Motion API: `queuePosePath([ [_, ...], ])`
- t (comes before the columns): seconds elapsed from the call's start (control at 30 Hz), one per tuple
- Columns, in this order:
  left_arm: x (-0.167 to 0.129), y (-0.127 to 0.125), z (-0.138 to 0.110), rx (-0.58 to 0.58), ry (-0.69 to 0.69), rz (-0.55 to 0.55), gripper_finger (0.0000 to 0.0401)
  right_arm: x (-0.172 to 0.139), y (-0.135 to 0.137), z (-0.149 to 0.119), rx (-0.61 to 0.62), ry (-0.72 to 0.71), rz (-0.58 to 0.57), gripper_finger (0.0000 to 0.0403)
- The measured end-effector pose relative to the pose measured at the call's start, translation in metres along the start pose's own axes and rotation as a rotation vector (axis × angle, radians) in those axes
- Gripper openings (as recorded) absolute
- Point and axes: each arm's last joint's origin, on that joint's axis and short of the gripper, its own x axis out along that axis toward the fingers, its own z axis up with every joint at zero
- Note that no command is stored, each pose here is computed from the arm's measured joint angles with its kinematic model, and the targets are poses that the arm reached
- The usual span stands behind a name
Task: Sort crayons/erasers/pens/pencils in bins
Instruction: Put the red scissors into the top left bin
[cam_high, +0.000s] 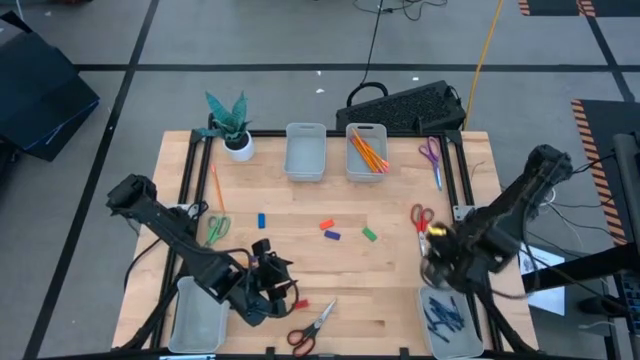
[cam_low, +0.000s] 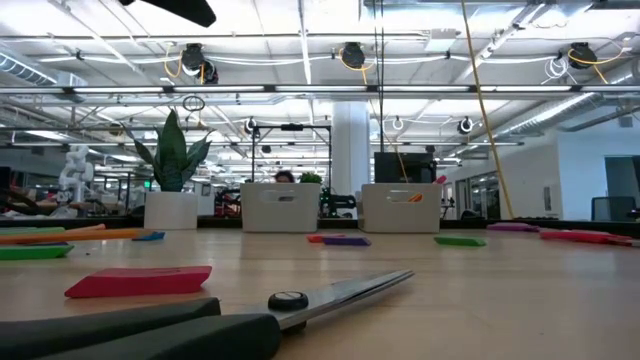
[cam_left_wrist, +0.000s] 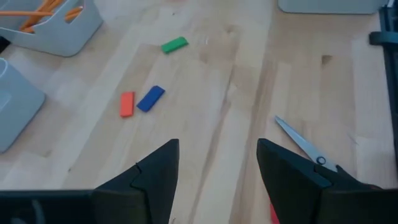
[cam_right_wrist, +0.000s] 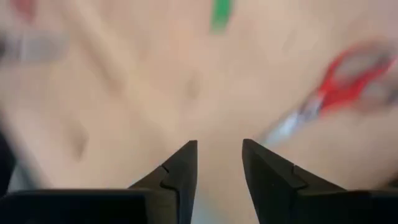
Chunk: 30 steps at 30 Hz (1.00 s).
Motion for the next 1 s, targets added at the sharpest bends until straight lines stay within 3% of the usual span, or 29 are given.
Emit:
queuePosePath([
  [0.17,0.000,0.000,0.000,-0.001,0.000,-0.001,0.0218,0.044,-0.025,0.025,0.013,-0.048,-0.160,0.0126],
  [0.33,0.000,0.000,0.000,-0.001,0.000,0.000,0.0218,0.088,-0.048,0.046,0.113,-0.006,-0.189,0.0120],
  [0.57,-0.001,-0.001,-0.001,-0.005,0.015,-0.012,0.0218,0.110,-0.080,0.065,0.179,0.013,-0.261,0.0119],
  [0.87,-0.001,-0.001,-0.001,-0.016,0.014,-0.012,0.0218,0.133,-0.105,0.055,0.273,0.081,-0.278,0.0118],
  [1.0,0.000,-0.001,-0.001,-0.021,0.014,-0.012,0.0218,0.145,-0.108,0.048,0.302,0.090,-0.205,0.0118],
])
